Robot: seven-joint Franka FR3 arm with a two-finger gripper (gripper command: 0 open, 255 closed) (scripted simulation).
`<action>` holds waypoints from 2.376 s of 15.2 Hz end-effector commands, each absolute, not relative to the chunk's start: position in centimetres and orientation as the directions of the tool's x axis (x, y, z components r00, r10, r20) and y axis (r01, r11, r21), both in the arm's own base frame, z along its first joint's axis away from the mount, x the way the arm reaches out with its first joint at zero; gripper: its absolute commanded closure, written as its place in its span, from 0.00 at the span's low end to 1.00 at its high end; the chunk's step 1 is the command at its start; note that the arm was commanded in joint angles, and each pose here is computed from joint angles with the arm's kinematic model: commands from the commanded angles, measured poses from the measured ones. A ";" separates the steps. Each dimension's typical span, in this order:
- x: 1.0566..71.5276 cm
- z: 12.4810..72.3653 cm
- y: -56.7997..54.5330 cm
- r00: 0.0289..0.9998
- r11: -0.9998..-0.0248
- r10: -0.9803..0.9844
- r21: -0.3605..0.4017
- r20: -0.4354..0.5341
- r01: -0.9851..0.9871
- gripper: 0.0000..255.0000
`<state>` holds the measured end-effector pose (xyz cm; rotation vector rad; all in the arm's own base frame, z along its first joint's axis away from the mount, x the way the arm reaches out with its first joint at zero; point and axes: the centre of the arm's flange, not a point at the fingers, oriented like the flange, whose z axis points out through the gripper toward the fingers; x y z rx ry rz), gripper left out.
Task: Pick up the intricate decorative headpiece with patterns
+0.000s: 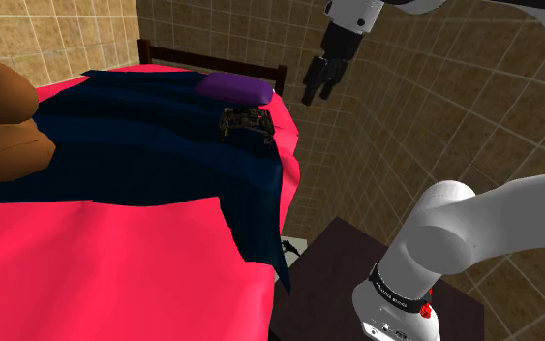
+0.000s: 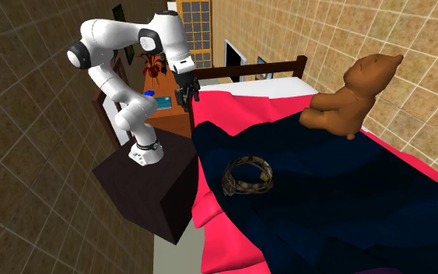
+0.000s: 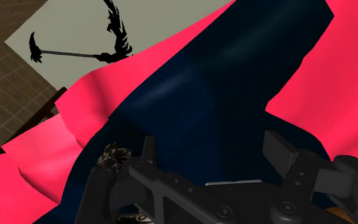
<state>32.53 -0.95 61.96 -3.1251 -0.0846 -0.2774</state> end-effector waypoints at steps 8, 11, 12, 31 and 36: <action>41.6 58.7 -2.8 0.983 -0.993 0.117 0.001 0.138 0.118 0.00; 45.4 57.2 -3.4 0.982 -0.989 0.145 0.000 0.122 0.146 0.00; 46.7 56.7 -3.6 0.981 -0.988 0.154 0.000 0.116 0.155 0.00; 64.8 46.6 -4.9 0.959 -0.959 0.281 -0.011 0.040 0.282 0.00; 64.8 44.7 -4.9 0.959 -0.959 0.281 -0.011 0.040 0.282 0.00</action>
